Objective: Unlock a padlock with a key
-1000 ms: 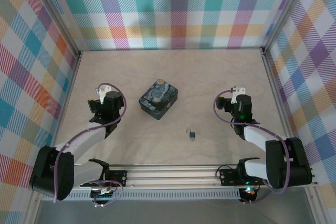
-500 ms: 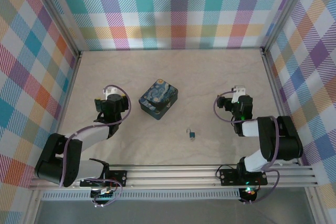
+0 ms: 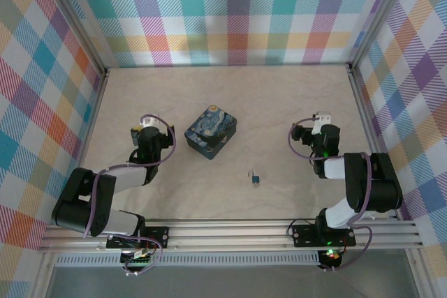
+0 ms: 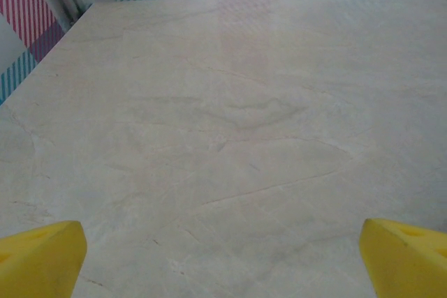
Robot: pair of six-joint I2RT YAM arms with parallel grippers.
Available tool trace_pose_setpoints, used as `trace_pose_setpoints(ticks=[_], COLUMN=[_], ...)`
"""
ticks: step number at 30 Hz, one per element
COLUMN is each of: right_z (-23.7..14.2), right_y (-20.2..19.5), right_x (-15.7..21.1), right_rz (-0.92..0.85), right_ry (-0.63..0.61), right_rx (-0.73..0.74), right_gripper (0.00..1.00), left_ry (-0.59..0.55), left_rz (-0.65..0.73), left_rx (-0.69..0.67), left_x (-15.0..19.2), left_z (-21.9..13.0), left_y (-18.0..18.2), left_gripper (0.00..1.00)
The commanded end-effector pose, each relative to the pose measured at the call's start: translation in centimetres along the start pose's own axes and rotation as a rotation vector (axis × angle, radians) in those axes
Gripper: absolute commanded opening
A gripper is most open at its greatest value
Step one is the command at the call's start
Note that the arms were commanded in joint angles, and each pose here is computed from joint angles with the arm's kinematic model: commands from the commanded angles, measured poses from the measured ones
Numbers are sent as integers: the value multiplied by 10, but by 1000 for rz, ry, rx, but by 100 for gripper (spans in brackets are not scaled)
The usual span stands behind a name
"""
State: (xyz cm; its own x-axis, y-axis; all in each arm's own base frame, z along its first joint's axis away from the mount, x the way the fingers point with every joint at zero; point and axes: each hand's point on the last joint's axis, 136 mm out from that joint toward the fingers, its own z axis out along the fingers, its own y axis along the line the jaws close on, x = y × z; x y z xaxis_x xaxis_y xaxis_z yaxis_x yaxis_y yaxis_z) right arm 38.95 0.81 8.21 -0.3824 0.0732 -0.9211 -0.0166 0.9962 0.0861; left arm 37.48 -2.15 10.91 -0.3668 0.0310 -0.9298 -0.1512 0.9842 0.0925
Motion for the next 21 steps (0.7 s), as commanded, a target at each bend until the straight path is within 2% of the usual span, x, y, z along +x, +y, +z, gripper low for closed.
trace_pose_setpoints(ticks=[1,11,16,21], right_z=[2,2,2,2], right_y=[2,2,2,2], right_x=[-12,-12,-12,-12], right_rz=[10,10,10,9], right_ry=[-29,-28,-28,-31], right_rx=[-15,-15,-15,-16], right_gripper=[100,100,100,100], left_ry=[-63,-51,34,37], left_rz=[-44,-83,-131,-129], left_rx=[53,92,60,71], left_x=[1,17,20,20], left_z=[5,17,33,33], left_y=[5,7,19,17], left_gripper=[100,100,100,100])
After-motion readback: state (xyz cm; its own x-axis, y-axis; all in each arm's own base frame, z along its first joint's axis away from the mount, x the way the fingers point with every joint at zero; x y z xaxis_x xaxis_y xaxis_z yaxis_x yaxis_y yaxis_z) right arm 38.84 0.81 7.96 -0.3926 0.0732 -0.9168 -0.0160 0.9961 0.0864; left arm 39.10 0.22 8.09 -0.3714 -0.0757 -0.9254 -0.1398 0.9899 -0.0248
